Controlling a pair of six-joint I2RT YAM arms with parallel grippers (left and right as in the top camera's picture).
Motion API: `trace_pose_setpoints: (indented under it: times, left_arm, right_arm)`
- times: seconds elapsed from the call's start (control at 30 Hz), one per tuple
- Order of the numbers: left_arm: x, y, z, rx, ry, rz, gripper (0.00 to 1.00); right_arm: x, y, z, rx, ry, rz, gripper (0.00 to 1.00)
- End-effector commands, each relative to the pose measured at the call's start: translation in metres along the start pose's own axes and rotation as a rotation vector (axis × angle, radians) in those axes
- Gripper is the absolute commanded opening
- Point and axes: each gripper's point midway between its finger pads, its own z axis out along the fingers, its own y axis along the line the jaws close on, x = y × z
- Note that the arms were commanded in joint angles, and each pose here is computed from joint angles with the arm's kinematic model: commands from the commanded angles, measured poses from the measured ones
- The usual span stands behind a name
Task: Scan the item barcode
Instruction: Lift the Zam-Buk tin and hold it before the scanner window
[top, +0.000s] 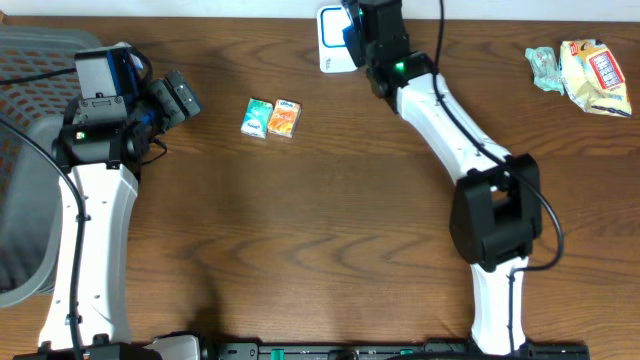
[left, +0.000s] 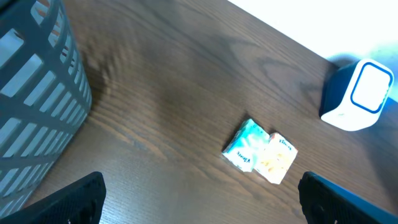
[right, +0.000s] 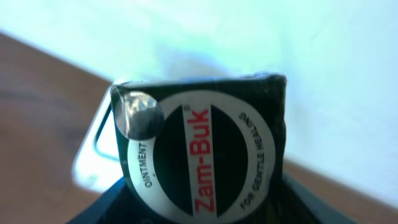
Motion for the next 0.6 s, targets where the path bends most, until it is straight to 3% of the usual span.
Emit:
trace_pose_setpoints:
  times: [0.0, 0.33, 0.57]
  left_arm:
    - [-0.002, 0.002, 0.0, -0.013, -0.006, 0.002, 0.98]
    - [-0.002, 0.002, 0.0, -0.013, -0.006, 0.002, 0.98]
    - [-0.002, 0.002, 0.0, -0.013, -0.006, 0.002, 0.98]
  right_arm:
    - [0.021, 0.01, 0.026, 0.066, 0.015, -0.242, 0.52]
    - [0.017, 0.022, 0.061, 0.177, -0.136, -0.54, 0.55]
    - [0.017, 0.029, 0.063, 0.175, -0.151, -0.6, 0.53]
